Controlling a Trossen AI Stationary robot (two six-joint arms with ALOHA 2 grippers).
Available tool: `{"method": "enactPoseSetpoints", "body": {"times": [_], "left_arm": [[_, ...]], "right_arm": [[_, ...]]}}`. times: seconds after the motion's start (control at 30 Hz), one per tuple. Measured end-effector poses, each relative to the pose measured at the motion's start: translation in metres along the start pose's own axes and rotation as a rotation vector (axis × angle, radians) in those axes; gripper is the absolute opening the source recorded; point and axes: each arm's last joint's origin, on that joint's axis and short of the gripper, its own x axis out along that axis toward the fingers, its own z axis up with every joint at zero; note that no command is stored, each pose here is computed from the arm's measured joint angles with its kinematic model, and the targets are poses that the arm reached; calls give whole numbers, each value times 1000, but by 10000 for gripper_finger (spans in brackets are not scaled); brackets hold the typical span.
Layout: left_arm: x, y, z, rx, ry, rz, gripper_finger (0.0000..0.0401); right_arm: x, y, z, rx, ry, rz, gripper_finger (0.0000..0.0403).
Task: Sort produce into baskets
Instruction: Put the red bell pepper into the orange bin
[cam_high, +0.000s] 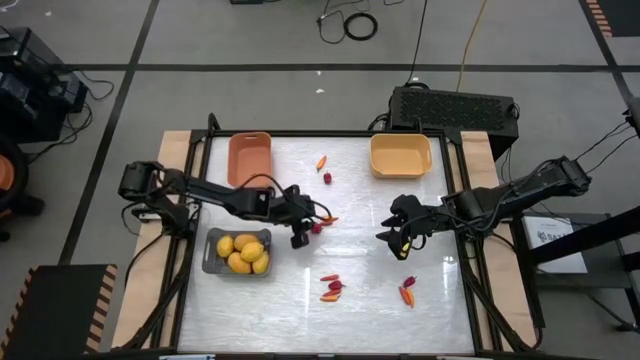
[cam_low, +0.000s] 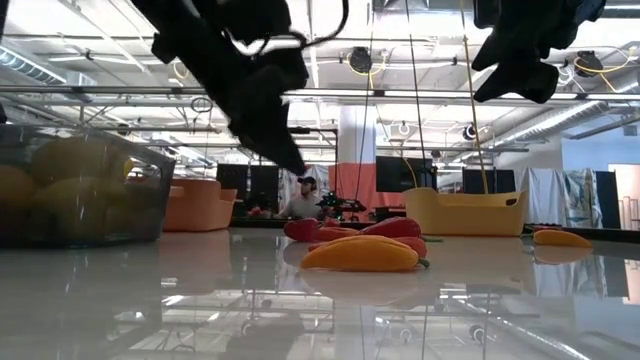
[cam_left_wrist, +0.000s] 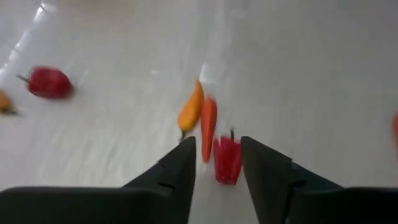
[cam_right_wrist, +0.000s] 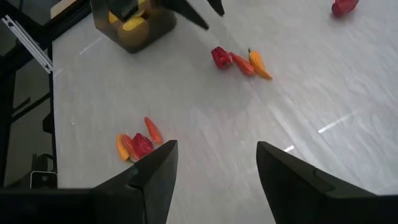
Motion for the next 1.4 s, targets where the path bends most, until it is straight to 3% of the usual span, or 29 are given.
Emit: {"method": "enactPoseSetpoints", "body": {"times": [0.37,0.7,0.87,1.2,1.4], "left_arm": [[36,-6,-18,6,91,-63,253],[54,-7,-29,0,129,-53,262],[55,-7,-29,-23,133,-54,236],[54,-7,-29,-69,133,-52,131],[34,-1,-19,-116,128,-47,106]], "right_arm": [[0,0,0,-6,-2,2,210],[0,0,0,-7,-1,0,210],[0,0,0,-7,-1,0,210],[0,-1,1,-7,-19,-19,210],[0,-1,1,-7,-19,-19,210]]}}
